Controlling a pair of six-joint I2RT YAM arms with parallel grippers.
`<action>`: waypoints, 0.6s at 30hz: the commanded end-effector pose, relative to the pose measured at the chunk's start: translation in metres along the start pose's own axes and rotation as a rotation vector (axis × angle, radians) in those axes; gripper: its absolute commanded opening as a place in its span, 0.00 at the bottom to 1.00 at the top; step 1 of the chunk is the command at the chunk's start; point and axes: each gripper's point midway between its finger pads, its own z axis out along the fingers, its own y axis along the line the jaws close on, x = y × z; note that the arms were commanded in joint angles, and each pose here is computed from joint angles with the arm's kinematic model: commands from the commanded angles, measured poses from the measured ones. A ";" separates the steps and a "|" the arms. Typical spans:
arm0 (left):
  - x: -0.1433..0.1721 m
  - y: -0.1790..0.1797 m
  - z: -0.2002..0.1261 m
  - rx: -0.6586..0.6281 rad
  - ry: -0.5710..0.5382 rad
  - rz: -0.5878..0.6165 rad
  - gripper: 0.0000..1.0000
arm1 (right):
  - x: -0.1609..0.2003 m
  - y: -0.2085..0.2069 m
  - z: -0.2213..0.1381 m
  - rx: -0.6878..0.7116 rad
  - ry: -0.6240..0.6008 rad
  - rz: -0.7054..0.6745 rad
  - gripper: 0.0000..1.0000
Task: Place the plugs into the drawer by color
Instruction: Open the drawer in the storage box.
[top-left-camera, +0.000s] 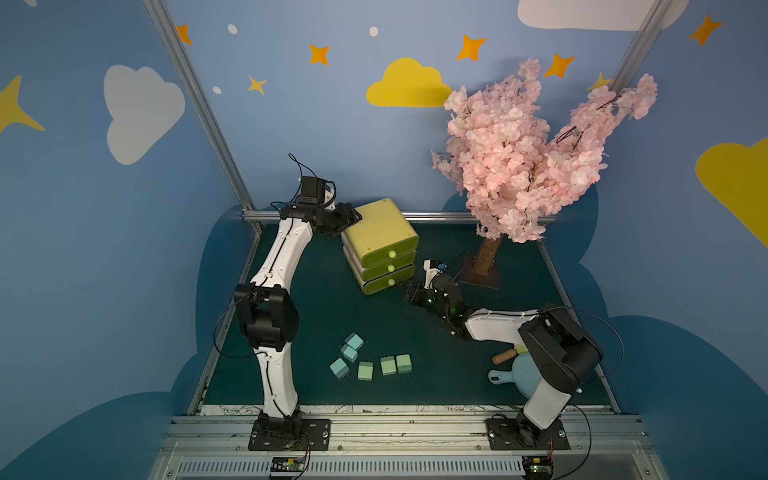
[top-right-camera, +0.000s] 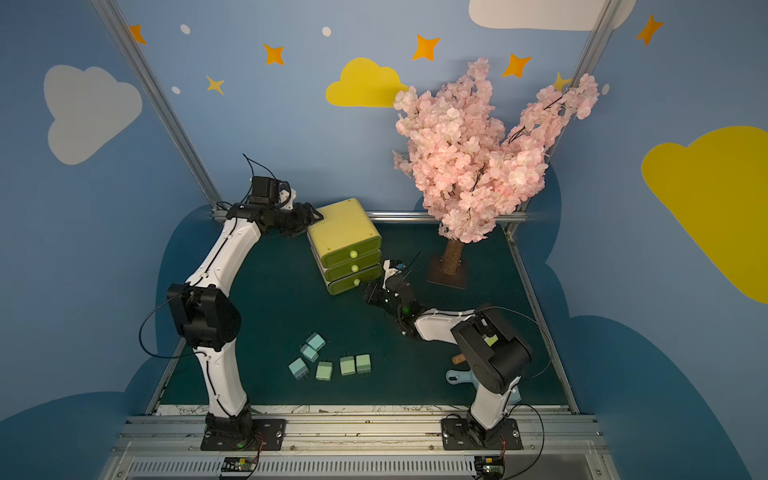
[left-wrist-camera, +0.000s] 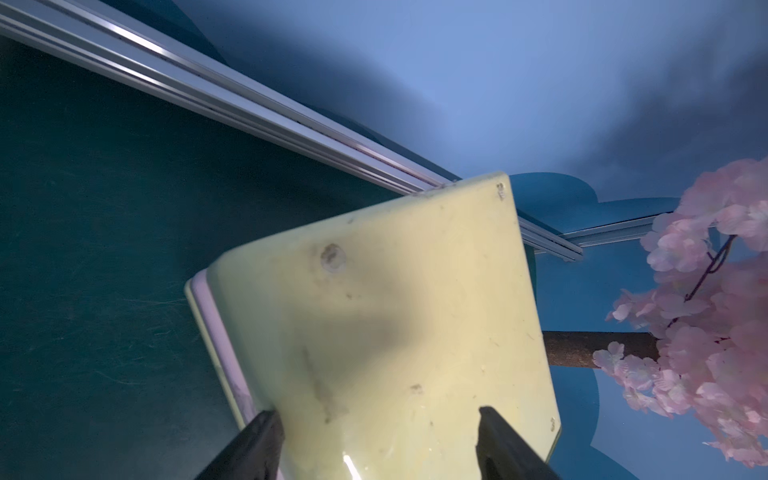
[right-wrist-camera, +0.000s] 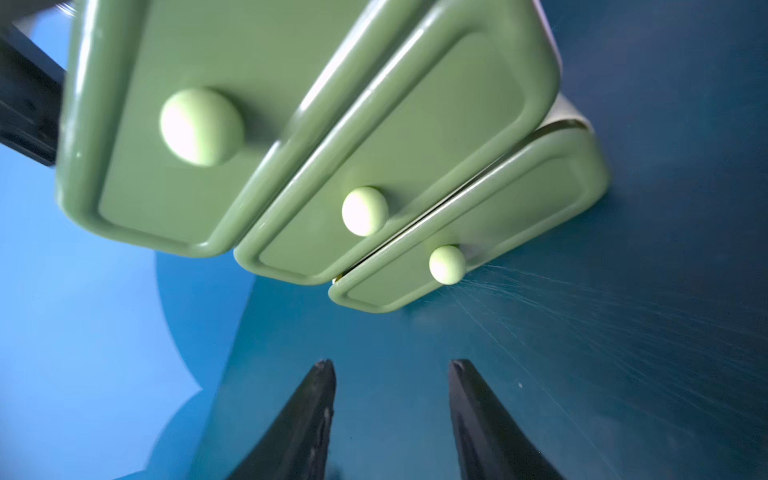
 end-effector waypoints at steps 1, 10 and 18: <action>0.006 0.001 0.011 0.027 0.042 -0.019 0.71 | -0.014 0.030 0.009 -0.208 -0.027 0.054 0.48; 0.009 0.011 0.013 0.005 0.048 -0.030 0.70 | -0.033 0.020 0.024 -0.215 -0.062 0.081 0.46; 0.014 0.019 0.016 -0.011 0.060 -0.036 0.68 | -0.038 0.020 0.038 -0.236 -0.051 0.105 0.47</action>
